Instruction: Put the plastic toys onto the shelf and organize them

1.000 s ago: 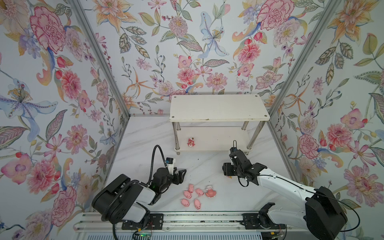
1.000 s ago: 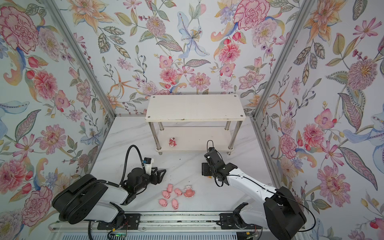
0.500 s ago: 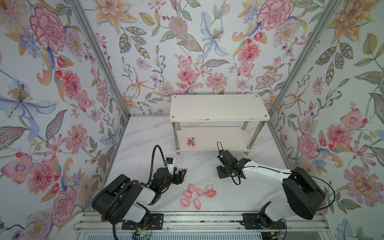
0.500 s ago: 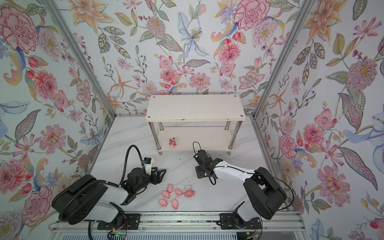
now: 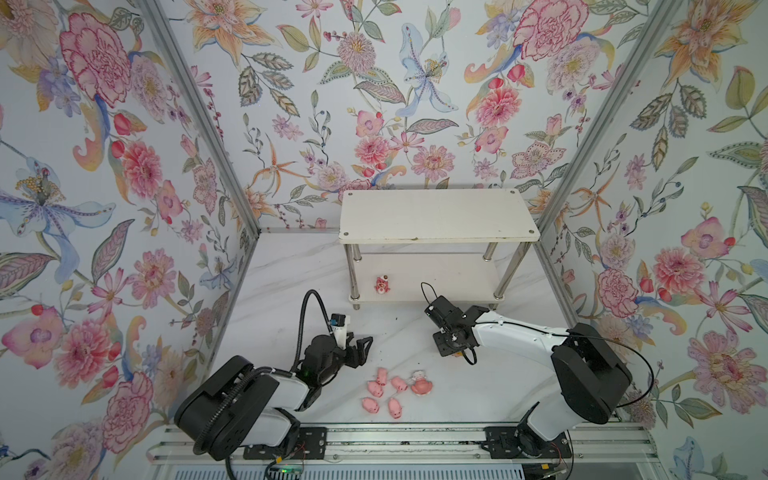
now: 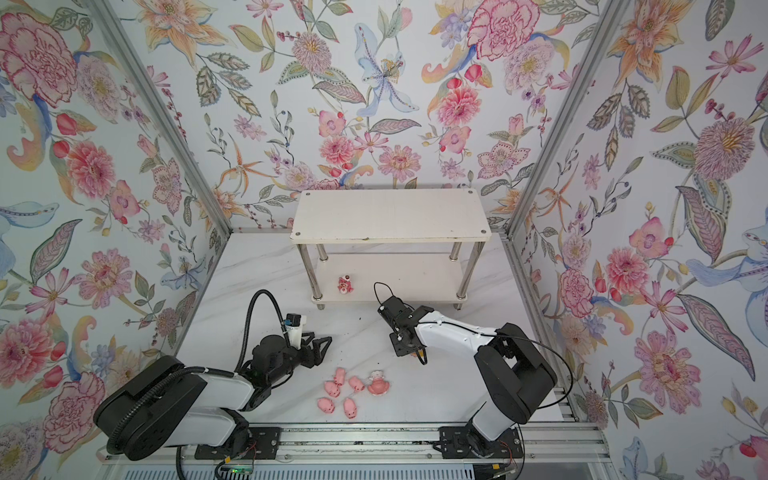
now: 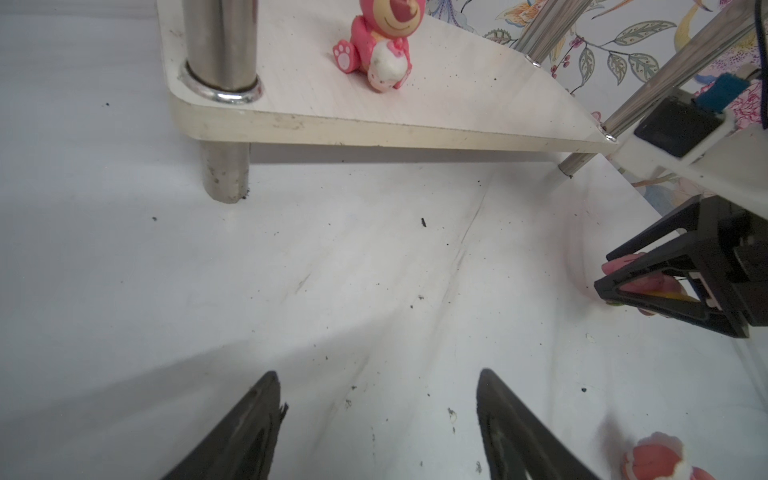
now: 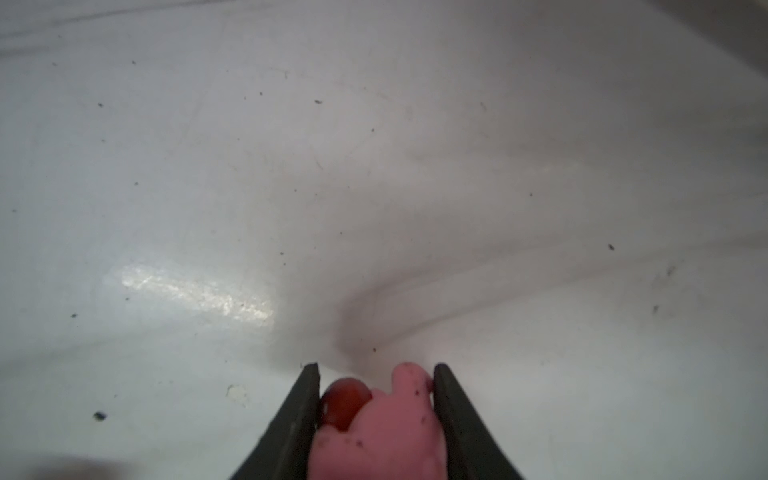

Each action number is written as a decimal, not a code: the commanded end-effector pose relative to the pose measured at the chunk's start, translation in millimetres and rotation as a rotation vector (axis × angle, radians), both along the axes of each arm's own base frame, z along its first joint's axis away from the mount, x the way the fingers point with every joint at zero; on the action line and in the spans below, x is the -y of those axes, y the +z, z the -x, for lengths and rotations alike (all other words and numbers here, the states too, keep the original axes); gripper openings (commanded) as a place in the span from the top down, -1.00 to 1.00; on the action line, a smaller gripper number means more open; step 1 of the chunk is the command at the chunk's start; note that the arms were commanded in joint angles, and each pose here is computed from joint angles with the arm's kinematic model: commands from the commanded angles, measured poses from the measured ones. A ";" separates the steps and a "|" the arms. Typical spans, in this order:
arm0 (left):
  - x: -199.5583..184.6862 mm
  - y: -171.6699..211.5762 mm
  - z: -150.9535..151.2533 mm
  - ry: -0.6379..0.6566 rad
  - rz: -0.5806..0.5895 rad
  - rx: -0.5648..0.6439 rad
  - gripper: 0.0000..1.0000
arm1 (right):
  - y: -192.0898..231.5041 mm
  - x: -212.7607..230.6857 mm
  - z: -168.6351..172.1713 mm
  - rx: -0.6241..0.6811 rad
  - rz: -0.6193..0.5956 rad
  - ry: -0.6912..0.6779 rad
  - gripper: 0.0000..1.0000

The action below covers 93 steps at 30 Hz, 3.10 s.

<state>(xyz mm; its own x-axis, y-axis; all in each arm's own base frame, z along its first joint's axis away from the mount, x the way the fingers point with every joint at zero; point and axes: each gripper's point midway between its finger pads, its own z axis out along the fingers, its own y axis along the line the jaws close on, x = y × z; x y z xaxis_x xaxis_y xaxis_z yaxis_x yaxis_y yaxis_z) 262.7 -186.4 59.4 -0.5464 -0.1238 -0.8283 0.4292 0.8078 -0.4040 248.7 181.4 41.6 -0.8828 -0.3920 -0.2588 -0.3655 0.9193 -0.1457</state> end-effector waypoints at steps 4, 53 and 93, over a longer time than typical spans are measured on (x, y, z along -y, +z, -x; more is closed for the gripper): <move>-5.6 15.2 1.1 0.008 0.012 0.047 -0.52 | 16.7 17.8 52.3 -0.290 0.116 -0.009 0.51; -14.5 26.6 3.8 0.039 0.018 0.099 -0.51 | 3.4 15.8 111.7 -0.143 -0.083 -0.082 -0.45; -24.0 45.3 6.4 0.068 0.019 0.171 -0.51 | 27.3 56.2 169.1 -0.890 0.626 0.153 0.45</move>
<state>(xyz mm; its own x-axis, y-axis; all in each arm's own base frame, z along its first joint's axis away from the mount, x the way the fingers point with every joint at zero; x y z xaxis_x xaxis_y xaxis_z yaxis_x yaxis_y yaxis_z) 256.7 -172.9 116.7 -0.3837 -0.2034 -0.9008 0.4720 0.7952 -0.3806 84.6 133.4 56.0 -0.6665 -0.3658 0.6496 -0.6278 0.7453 -0.2246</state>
